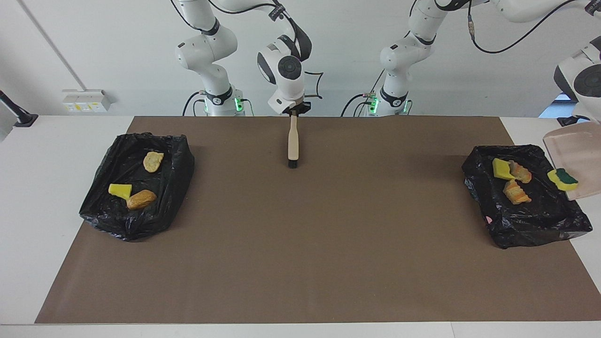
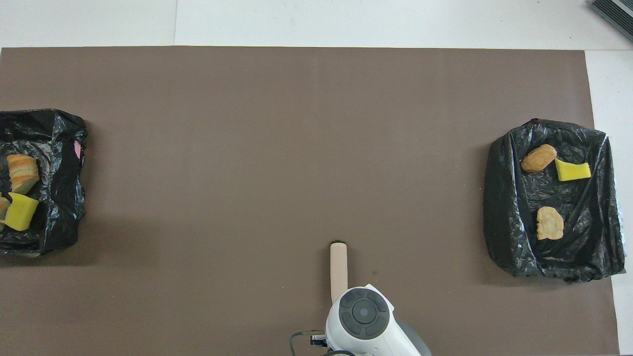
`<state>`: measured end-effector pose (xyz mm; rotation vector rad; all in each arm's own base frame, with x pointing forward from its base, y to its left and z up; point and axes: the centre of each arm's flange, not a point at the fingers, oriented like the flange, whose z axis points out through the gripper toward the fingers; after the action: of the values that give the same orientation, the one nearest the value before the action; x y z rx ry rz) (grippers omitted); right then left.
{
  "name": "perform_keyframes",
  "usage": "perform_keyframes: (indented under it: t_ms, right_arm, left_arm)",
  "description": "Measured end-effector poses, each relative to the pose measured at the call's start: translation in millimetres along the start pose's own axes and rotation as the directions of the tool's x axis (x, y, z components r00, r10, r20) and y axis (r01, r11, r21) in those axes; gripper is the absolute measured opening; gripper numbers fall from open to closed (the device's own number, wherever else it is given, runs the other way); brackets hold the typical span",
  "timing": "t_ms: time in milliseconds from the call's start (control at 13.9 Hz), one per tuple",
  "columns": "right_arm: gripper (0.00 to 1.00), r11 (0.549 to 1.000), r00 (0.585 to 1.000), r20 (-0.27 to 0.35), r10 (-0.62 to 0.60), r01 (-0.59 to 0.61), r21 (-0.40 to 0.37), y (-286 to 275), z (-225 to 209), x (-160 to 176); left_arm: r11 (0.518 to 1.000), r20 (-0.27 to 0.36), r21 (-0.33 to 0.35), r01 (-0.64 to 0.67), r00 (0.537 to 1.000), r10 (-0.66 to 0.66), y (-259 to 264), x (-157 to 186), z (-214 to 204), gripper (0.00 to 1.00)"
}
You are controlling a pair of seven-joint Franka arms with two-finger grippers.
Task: Sweep and dump trash in bin
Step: 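Tip the dustpan with the left gripper to dump scraps into the bag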
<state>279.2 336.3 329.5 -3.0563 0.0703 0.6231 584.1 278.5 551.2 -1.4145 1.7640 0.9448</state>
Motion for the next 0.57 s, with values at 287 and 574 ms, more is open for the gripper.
perform_keyframes:
  t_ms: [287, 574]
  right_arm:
    - [0.26, 1.000, 1.000, 0.000, 0.000, 0.000, 0.000, 0.0, 0.0, 0.0]
    - [0.51, 1.000, 1.000, -0.001, -0.001, 0.001, 0.000, -0.2, -0.4, 0.1]
  left_arm:
    - [1.000, 0.117, -0.003, 0.027, 0.993, -0.026, 3.6, -13.2, -14.7, 0.31]
    - [0.994, 0.008, 0.017, 0.109, 0.994, -0.109, -0.8, -8.0, -34.5, 0.31]
